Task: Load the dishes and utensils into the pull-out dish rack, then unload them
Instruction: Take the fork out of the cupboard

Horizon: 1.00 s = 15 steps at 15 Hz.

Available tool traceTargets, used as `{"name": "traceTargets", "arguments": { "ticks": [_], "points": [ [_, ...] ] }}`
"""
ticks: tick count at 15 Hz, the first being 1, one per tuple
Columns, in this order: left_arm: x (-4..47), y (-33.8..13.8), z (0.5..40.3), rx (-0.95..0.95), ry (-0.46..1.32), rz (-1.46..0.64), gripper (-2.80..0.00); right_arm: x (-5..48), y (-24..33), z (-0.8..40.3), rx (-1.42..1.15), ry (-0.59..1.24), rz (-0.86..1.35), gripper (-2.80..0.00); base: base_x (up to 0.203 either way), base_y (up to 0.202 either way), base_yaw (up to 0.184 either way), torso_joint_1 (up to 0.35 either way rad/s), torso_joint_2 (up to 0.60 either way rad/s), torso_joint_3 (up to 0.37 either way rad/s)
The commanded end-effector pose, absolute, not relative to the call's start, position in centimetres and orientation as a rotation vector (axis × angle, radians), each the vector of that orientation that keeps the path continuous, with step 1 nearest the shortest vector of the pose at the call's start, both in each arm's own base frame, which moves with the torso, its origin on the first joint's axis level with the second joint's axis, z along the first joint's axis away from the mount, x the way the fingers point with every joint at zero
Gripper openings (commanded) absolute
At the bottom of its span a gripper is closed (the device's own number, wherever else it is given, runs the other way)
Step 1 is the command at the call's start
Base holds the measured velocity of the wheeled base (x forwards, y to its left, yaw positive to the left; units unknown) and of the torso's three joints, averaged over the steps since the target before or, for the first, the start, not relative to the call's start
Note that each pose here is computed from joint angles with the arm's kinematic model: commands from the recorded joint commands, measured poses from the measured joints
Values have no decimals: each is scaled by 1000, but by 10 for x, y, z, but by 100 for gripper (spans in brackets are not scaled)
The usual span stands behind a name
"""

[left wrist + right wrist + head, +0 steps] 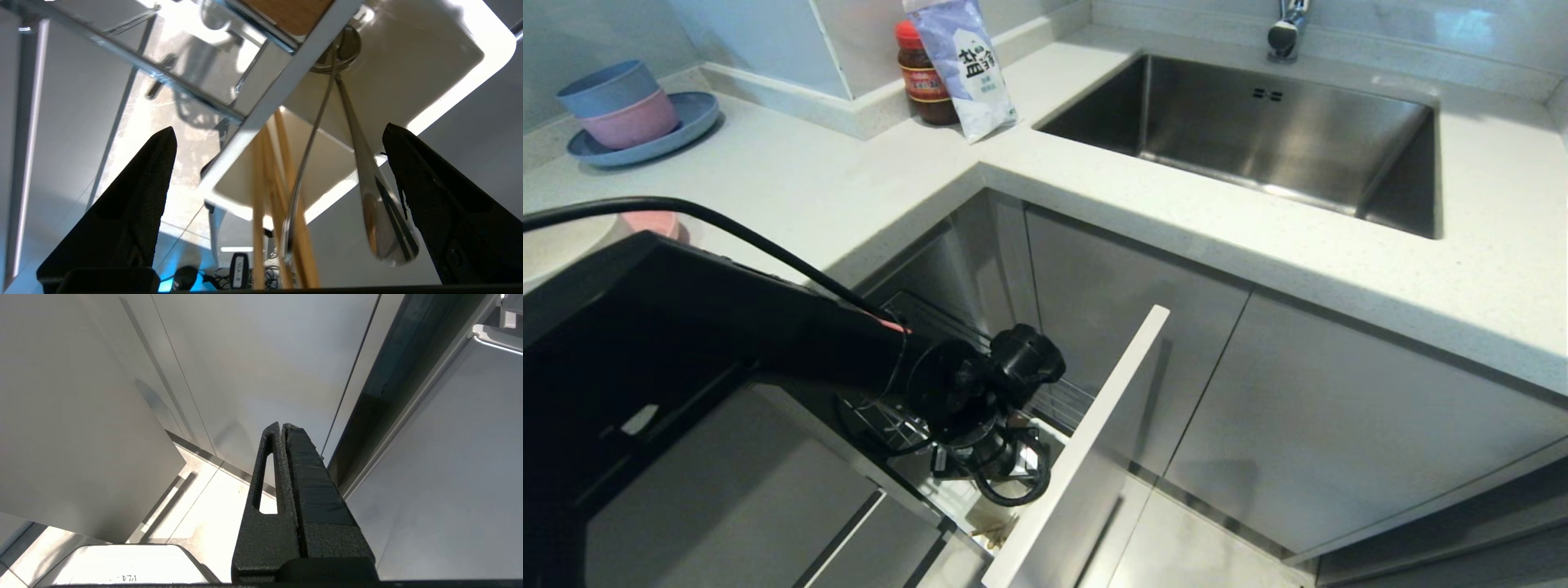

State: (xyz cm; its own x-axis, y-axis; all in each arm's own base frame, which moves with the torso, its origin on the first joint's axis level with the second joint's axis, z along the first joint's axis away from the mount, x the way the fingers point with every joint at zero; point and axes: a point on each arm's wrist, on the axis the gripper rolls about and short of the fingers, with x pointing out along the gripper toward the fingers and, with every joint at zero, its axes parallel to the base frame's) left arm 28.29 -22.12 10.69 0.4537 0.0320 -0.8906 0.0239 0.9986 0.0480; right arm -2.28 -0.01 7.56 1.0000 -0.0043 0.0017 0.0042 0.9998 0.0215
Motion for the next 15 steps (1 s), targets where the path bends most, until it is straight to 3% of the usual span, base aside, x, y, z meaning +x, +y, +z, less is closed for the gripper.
{"name": "traceTargets", "arguments": {
  "ticks": [1,6,15],
  "points": [
    [277,-215,128,46,1112,26,0,-23,0,75,21,-3,-5,-280,0,0,0,0,0,0],
    [266,-208,147,42,1143,45,0,-23,0,75,21,-3,-5,-280,0,0,0,0,0,0],
    [269,-203,130,-31,1330,24,0,-23,0,75,21,-3,-5,-280,0,0,0,0,0,0]
  ]
}}
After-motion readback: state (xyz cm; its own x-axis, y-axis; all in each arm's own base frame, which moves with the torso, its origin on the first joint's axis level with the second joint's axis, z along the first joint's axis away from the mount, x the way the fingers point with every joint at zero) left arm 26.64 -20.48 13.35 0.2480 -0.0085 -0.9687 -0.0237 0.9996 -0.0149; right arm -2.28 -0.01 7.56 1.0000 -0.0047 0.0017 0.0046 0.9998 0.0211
